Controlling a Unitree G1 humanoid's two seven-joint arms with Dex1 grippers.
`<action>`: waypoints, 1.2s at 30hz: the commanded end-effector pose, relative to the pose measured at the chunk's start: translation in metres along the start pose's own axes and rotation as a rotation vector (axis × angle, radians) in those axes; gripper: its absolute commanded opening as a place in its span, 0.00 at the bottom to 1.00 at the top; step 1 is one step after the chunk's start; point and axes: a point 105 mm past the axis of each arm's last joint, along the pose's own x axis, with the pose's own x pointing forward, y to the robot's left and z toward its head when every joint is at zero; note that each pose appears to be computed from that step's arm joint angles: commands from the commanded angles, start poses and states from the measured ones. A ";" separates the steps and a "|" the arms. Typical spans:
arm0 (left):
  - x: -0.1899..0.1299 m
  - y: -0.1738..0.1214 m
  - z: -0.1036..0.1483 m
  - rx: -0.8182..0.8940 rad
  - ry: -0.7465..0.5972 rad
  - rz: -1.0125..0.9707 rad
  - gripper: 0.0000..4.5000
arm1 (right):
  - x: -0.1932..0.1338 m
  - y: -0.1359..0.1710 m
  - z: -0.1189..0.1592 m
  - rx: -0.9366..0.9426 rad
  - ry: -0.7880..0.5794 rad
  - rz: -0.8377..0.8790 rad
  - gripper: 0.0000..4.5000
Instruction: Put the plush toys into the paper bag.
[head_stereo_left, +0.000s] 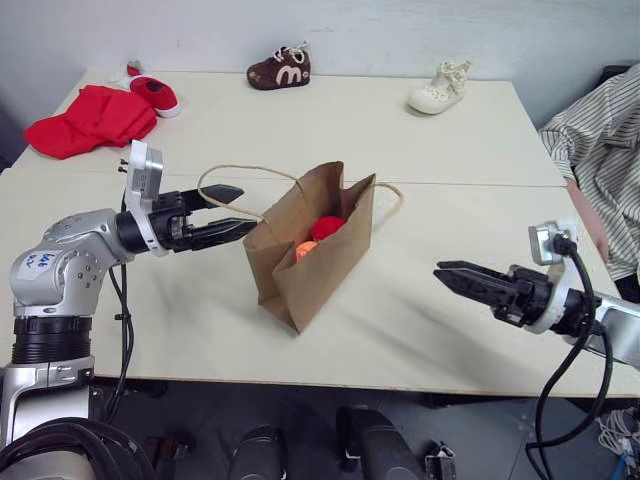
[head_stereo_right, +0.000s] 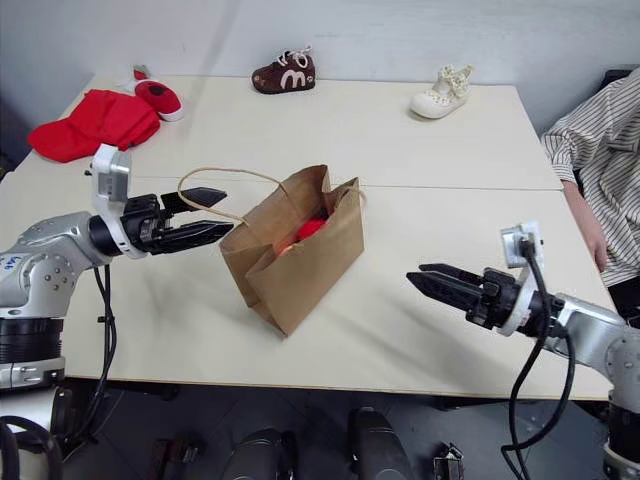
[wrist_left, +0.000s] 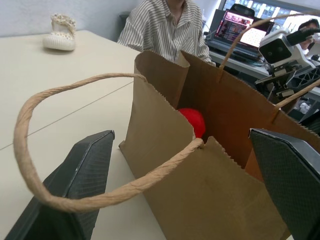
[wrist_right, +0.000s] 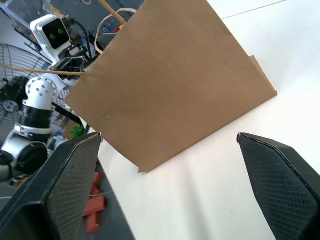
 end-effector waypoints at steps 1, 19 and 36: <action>-0.002 0.003 -0.006 0.033 0.032 0.052 1.00 | 0.012 0.001 -0.004 -0.181 -0.006 -0.011 0.98; -0.020 -0.022 0.000 -0.071 -0.024 0.017 1.00 | 0.037 -0.004 -0.015 -0.419 -0.061 0.010 0.98; -0.038 -0.070 -0.032 -0.019 0.104 -0.003 1.00 | 0.086 0.018 -0.038 -0.733 0.072 0.173 0.53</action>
